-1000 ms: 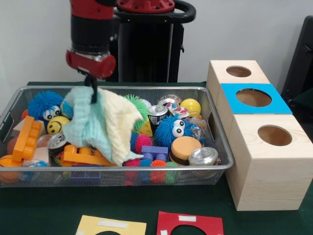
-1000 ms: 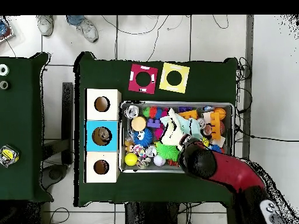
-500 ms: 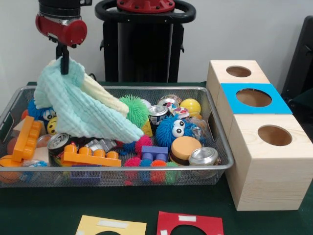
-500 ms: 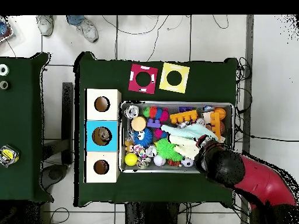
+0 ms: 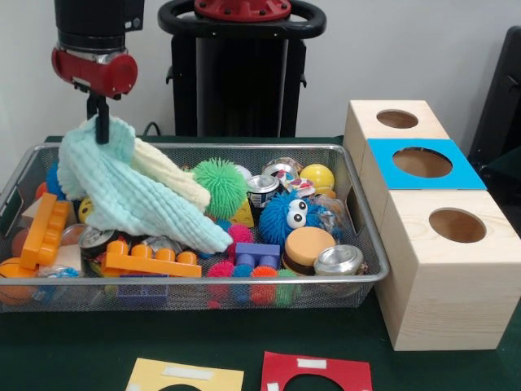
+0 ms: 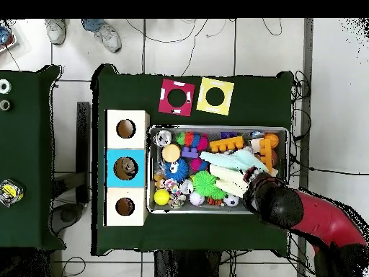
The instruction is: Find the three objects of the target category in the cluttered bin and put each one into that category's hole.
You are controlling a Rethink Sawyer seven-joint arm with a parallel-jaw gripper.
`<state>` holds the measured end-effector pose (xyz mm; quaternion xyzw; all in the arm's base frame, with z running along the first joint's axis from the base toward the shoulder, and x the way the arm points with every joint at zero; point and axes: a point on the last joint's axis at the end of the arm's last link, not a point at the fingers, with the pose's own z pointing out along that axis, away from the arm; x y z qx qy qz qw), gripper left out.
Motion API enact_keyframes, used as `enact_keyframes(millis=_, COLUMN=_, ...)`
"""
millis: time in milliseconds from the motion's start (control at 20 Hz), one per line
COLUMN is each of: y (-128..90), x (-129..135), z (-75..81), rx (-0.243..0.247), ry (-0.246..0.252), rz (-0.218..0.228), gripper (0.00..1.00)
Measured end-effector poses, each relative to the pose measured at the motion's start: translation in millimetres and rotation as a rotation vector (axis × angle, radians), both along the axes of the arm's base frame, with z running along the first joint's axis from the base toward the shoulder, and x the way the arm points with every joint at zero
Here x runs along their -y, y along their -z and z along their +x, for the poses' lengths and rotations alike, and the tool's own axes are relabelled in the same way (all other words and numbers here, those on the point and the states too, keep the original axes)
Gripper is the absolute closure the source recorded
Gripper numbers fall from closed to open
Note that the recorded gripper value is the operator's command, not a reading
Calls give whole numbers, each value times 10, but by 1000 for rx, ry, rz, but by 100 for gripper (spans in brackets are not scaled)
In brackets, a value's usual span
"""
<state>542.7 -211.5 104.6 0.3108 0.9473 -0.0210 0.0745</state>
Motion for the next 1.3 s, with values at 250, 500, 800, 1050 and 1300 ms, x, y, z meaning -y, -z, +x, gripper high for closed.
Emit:
enact_keyframes(millis=250, y=164, x=61, z=-37, rx=1, ry=-26, rz=32, gripper=100)
enact_keyframes(millis=500, y=121, x=181, z=4, rx=31, ry=-40, rz=43, gripper=100)
enact_keyframes(millis=800, y=-109, x=378, z=51, rx=43, ry=-37, rz=49, gripper=100)
enact_keyframes(millis=1050, y=-290, x=508, z=31, rx=21, ry=-34, rz=55, gripper=100)
enact_keyframes(millis=1300, y=-449, x=607, z=40, rx=4, ry=-40, rz=58, gripper=100)
